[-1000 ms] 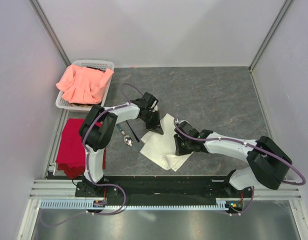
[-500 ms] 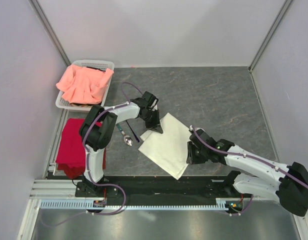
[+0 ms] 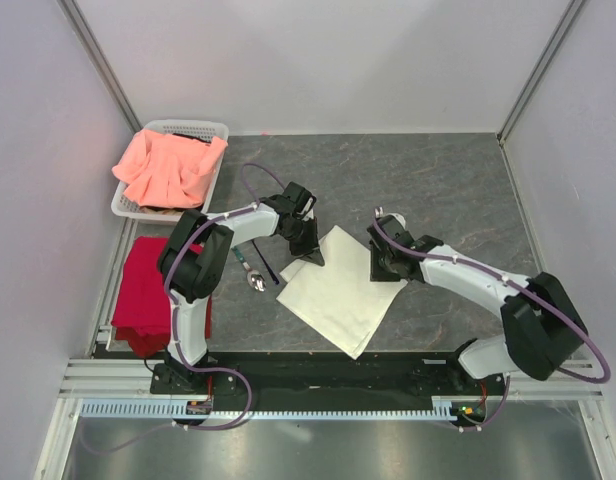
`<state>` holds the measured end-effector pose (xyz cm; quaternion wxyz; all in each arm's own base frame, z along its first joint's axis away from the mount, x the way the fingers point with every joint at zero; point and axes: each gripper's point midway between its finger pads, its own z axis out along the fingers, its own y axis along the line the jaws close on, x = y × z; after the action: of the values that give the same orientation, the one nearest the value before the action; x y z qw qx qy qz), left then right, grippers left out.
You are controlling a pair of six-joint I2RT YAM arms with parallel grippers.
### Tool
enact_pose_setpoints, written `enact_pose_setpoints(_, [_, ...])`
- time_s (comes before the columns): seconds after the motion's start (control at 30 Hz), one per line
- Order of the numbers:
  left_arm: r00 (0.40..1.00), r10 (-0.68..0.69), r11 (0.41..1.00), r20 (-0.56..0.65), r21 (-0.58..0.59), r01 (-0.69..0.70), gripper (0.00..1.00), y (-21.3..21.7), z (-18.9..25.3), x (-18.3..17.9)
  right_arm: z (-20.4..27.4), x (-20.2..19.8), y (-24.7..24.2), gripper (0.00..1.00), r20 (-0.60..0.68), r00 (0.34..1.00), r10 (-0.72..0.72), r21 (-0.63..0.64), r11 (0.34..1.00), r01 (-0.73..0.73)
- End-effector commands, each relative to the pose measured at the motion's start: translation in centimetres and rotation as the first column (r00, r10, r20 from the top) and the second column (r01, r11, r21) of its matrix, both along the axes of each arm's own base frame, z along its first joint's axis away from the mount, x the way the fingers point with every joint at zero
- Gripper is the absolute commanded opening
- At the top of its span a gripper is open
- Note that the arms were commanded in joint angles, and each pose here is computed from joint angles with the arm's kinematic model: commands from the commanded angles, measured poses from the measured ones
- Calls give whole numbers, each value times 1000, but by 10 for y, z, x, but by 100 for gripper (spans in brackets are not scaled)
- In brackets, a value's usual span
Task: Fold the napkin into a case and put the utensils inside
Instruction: Rotate the square-folded napkin at the center of the board.
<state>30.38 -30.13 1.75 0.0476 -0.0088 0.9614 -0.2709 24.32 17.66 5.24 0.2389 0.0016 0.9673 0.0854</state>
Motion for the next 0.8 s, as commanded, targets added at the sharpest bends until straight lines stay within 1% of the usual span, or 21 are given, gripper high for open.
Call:
enact_pose_setpoints(0.0, [1000,13,1000,-3,-17,-13,2,-6,-6,-2,4,44,-5,31,74,997,-5,-36,999,8])
enact_pose_setpoints(0.1, [1000,11,999,-12,-42,-12,2,-14,-2,-7,-10,61,-16,30,85,996,-21,-99,995,30])
enact_pose_setpoints(0.23, [1000,10,998,-18,-68,-11,2,-22,1,-12,-24,82,-29,30,82,995,-60,-99,993,68])
enact_pose_setpoints(0.33, [999,13,996,-30,-86,-16,2,-30,1,-15,-31,102,-34,29,86,995,-57,-120,991,67])
enact_pose_setpoints(0.37, [999,15,996,-33,-93,-18,2,-33,2,-16,-24,116,-32,29,115,992,-54,-125,990,68])
enact_pose_setpoints(0.43, [999,20,995,-24,-101,-23,2,-36,6,-13,-27,133,-27,29,134,991,-6,-149,989,26])
enact_pose_setpoints(0.47, [1000,27,994,-11,-107,-28,2,-37,11,-8,-14,153,-18,28,174,985,5,-138,990,20])
enact_pose_setpoints(0.53, [999,47,994,22,-98,-44,2,-35,18,2,-18,164,-18,28,151,988,34,-180,984,-6])
enact_pose_setpoints(0.57, [997,53,993,54,-104,-47,2,-34,27,14,-1,180,-10,28,181,983,38,-174,985,-6])
enact_pose_setpoints(0.63, [996,60,995,71,-88,-54,3,-28,35,21,8,181,-13,31,174,984,34,-194,981,0])
enact_pose_setpoints(0.7, [989,55,995,139,-90,-43,11,-23,54,31,30,178,-21,41,184,983,13,-212,977,27])
enact_pose_setpoints(0.73, [986,51,996,156,-82,-39,14,-20,59,30,35,173,-25,48,179,984,1,-219,975,39])
enact_pose_setpoints(0.77, [984,42,996,176,-85,-28,21,-15,68,23,37,165,-31,61,168,986,-22,-224,973,60])
